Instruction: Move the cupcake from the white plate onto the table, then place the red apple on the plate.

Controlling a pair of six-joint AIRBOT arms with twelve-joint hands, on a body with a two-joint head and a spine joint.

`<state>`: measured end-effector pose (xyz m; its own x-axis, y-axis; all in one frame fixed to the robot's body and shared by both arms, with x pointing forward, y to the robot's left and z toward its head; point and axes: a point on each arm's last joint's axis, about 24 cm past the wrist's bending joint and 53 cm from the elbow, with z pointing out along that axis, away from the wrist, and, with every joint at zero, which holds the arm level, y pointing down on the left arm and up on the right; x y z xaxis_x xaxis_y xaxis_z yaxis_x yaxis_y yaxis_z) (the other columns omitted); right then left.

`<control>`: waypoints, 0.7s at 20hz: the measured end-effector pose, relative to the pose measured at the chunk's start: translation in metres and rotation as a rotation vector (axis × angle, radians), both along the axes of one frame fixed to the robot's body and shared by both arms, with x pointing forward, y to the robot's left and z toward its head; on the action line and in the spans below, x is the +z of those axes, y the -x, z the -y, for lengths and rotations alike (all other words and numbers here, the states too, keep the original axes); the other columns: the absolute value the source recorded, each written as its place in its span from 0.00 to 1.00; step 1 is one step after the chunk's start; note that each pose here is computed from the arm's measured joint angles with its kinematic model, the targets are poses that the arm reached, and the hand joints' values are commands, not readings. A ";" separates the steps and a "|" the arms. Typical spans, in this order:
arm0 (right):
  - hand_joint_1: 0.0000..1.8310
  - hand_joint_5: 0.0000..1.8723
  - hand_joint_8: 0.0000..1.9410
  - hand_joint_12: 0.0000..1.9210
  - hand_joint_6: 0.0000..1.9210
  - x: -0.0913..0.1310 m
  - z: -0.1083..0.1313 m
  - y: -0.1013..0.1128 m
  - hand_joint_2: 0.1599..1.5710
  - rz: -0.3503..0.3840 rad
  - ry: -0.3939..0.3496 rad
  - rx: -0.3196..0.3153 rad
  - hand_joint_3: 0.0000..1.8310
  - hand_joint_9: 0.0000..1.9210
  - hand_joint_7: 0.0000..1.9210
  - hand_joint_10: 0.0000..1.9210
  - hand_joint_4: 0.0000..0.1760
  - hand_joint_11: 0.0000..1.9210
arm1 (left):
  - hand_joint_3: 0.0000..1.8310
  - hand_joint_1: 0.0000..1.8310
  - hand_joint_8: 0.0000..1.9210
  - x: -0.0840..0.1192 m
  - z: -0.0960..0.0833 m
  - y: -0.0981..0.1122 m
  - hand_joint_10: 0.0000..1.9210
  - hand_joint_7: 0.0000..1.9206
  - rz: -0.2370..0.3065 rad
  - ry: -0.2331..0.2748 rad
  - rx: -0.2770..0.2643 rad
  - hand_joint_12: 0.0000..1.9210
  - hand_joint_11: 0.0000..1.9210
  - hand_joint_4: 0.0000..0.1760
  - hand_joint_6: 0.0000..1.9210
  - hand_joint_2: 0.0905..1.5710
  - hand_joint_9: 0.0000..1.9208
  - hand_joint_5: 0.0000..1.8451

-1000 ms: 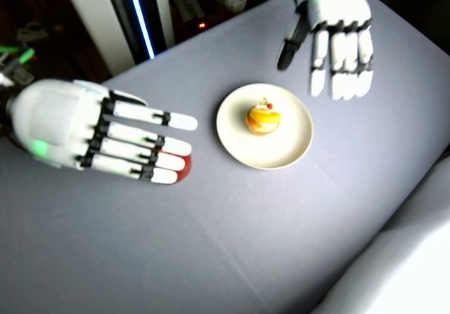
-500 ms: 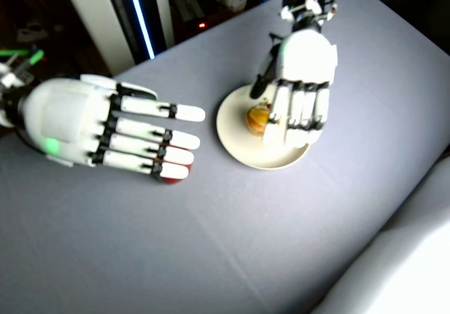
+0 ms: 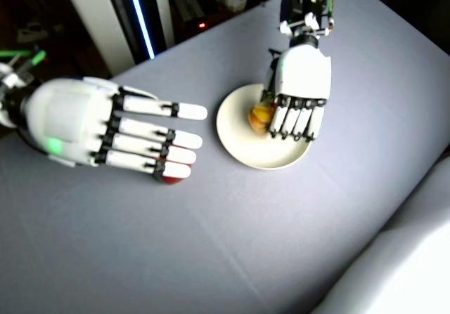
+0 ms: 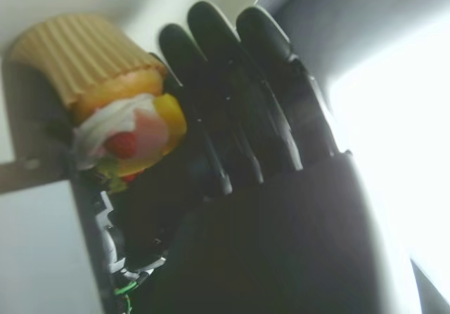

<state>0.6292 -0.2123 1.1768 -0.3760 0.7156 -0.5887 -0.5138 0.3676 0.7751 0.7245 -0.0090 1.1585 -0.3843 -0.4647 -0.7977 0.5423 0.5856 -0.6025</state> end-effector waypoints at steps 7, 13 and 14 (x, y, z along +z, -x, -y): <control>0.47 0.00 0.00 0.15 0.00 -0.002 -0.002 0.001 0.71 -0.009 -0.004 0.003 0.00 0.05 0.03 0.00 0.61 0.02 | 0.00 0.69 0.65 0.065 -0.098 0.019 0.57 0.50 0.198 0.009 0.116 0.79 0.32 0.00 0.21 0.68 0.43 0.63; 0.48 0.02 0.00 0.19 0.00 -0.005 -0.002 0.003 0.73 -0.028 -0.011 0.007 0.00 0.04 0.02 0.00 0.59 0.01 | 0.00 0.68 0.60 0.010 -0.152 0.050 0.35 0.50 0.138 -0.179 0.212 0.65 0.31 0.00 0.35 0.68 0.47 0.60; 0.52 0.02 0.00 0.19 0.00 -0.006 -0.002 0.003 0.74 -0.033 -0.012 0.007 0.00 0.03 0.01 0.00 0.57 0.00 | 0.00 0.69 0.64 -0.001 -0.164 0.049 0.40 0.49 0.111 -0.187 0.249 0.65 0.34 0.00 0.17 0.67 0.47 0.67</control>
